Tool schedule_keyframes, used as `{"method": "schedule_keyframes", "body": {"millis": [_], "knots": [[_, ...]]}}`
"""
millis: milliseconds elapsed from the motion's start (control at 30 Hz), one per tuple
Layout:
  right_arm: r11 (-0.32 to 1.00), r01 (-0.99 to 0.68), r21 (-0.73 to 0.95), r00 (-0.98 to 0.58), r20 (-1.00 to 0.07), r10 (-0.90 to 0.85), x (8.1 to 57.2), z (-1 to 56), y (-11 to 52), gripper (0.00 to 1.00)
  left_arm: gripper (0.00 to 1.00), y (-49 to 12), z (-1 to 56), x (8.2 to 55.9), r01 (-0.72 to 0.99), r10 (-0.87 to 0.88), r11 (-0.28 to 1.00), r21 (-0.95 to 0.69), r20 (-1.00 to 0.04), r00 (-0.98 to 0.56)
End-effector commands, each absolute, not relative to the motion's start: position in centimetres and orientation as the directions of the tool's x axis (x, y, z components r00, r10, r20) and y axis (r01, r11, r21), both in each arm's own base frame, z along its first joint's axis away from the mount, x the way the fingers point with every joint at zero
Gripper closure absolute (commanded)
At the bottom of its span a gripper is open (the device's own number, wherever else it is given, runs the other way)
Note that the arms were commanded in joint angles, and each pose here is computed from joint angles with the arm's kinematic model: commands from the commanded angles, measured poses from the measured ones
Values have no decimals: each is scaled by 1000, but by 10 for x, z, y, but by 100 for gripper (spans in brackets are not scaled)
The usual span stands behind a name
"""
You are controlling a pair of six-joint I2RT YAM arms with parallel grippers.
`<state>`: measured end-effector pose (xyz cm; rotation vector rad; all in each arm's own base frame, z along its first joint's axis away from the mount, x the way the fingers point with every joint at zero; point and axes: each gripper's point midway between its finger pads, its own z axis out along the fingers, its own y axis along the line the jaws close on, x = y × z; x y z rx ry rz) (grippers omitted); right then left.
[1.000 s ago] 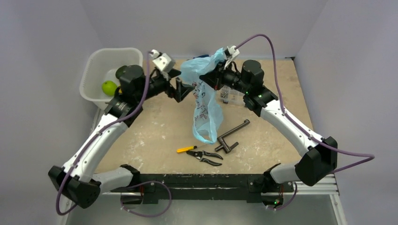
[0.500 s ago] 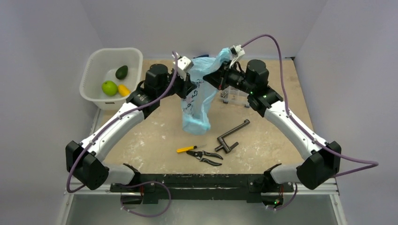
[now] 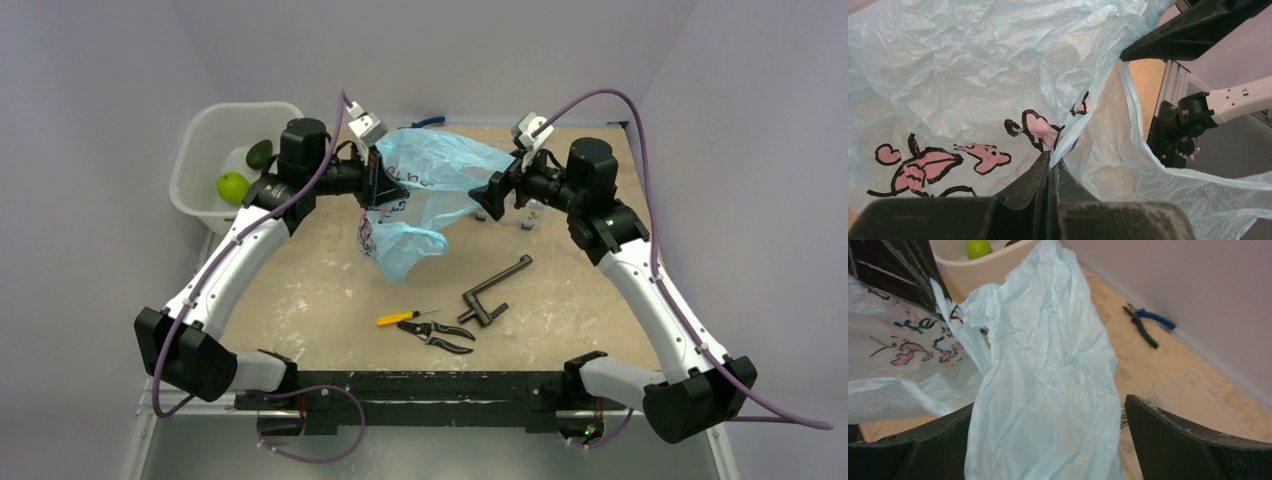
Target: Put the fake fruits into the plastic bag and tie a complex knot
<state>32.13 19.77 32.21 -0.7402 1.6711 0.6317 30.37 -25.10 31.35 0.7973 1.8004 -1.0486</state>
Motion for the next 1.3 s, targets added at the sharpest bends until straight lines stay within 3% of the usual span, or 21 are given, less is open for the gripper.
{"method": "schedule_keyframes", "body": {"millis": [0,133,300,533,767,1067,1133,1267], "knots": [[675,-674,-301,154,-950,-270,331,390,182,1,100,-261,332,289,900,140,315,-300,-924,-357],[570,-629,-528,369,-849,-379,304,408,210,1,100,-270,335,290,889,118,277,-365,-905,-408],[391,-656,-645,517,-762,-390,271,399,247,1,100,-279,342,290,893,114,234,-385,-901,-418],[369,-522,-769,554,-634,-539,309,391,252,1,100,-284,340,275,920,201,159,-358,-901,-385],[481,-594,-644,396,-755,-522,297,402,214,1,100,-276,337,279,902,170,176,-393,-891,-422],[536,-575,-618,433,-786,-442,265,431,197,1,100,-281,331,290,895,210,155,-418,-871,-443],[499,-593,-632,464,-775,-430,258,438,201,1,100,-282,332,292,895,206,149,-421,-872,-445],[292,-664,-688,544,-713,-443,236,416,220,1,100,-286,333,294,892,207,126,-433,-868,-451]]}}
